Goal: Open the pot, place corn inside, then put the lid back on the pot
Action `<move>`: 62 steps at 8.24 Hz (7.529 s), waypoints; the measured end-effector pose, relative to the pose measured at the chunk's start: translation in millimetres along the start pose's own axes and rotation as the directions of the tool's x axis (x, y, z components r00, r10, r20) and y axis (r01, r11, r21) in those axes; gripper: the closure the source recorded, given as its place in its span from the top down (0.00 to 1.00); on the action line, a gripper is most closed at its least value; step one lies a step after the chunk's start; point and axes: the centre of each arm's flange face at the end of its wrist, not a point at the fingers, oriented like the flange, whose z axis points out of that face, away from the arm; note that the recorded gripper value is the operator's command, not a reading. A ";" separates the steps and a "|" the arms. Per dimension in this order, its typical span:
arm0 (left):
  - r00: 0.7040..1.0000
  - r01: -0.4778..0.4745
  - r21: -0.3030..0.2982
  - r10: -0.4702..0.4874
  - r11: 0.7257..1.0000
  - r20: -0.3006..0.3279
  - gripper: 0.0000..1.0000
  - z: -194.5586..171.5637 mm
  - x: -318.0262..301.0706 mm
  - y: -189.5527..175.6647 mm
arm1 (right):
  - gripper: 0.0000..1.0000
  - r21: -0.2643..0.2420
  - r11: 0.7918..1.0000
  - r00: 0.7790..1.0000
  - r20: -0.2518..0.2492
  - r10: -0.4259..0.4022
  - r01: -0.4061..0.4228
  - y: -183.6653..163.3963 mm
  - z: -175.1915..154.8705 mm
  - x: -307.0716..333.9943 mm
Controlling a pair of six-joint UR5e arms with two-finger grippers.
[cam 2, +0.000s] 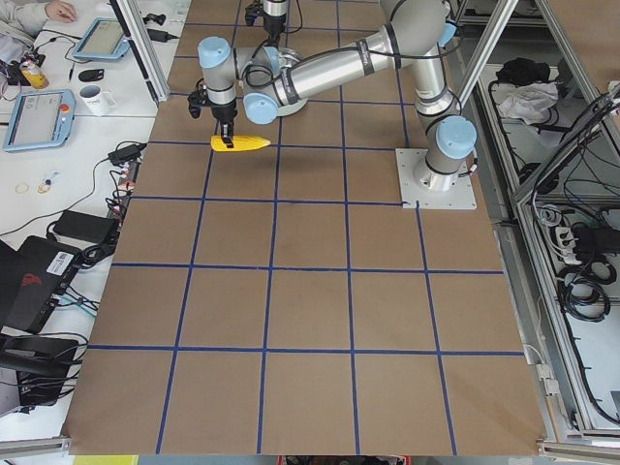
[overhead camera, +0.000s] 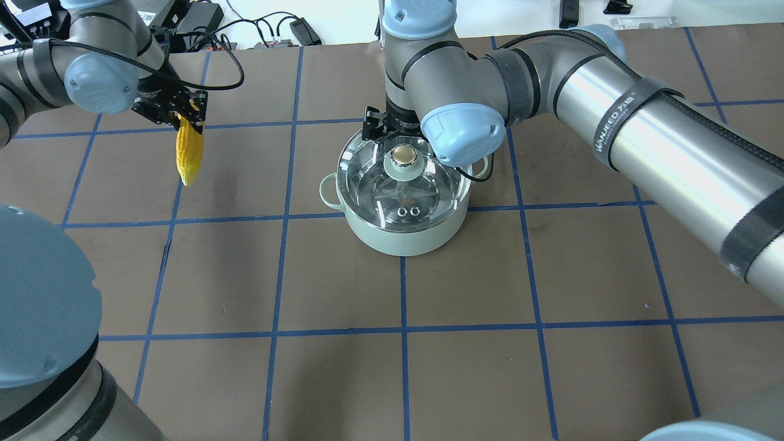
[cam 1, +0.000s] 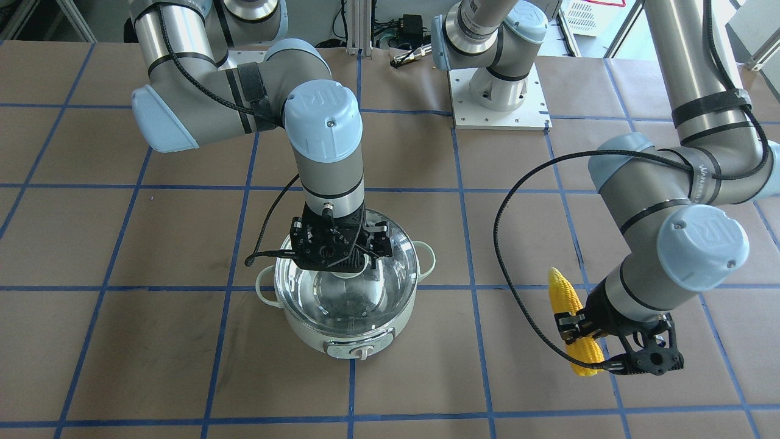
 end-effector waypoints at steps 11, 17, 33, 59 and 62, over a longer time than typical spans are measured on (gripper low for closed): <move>0.997 0.012 0.080 -0.006 0.997 -0.079 0.00 -66.3 134.9 46.3 | 0.20 0.025 1.000 1.000 -0.027 -0.014 0.014 7.9 -27.6 3.0; 0.991 -0.074 0.075 0.081 0.994 -0.106 0.00 -100.6 234.2 105.9 | 0.19 -0.044 0.996 0.995 -0.057 -0.076 0.074 19.6 -175.1 166.4; 0.987 -0.127 -0.001 0.126 0.992 -0.100 1.00 -64.1 299.3 131.6 | 0.18 -0.109 0.989 0.993 -0.054 -0.104 0.097 33.1 -193.1 208.6; 0.998 -0.057 0.017 0.057 0.998 -0.028 1.00 -174.4 95.1 142.5 | 0.19 0.004 0.998 0.998 -0.038 -0.057 0.057 -4.3 -13.2 -0.3; 0.998 -0.060 0.017 0.060 0.998 -0.027 1.00 -174.2 95.3 142.5 | 0.19 0.003 0.999 0.998 -0.031 -0.052 0.052 -2.9 -15.9 -0.4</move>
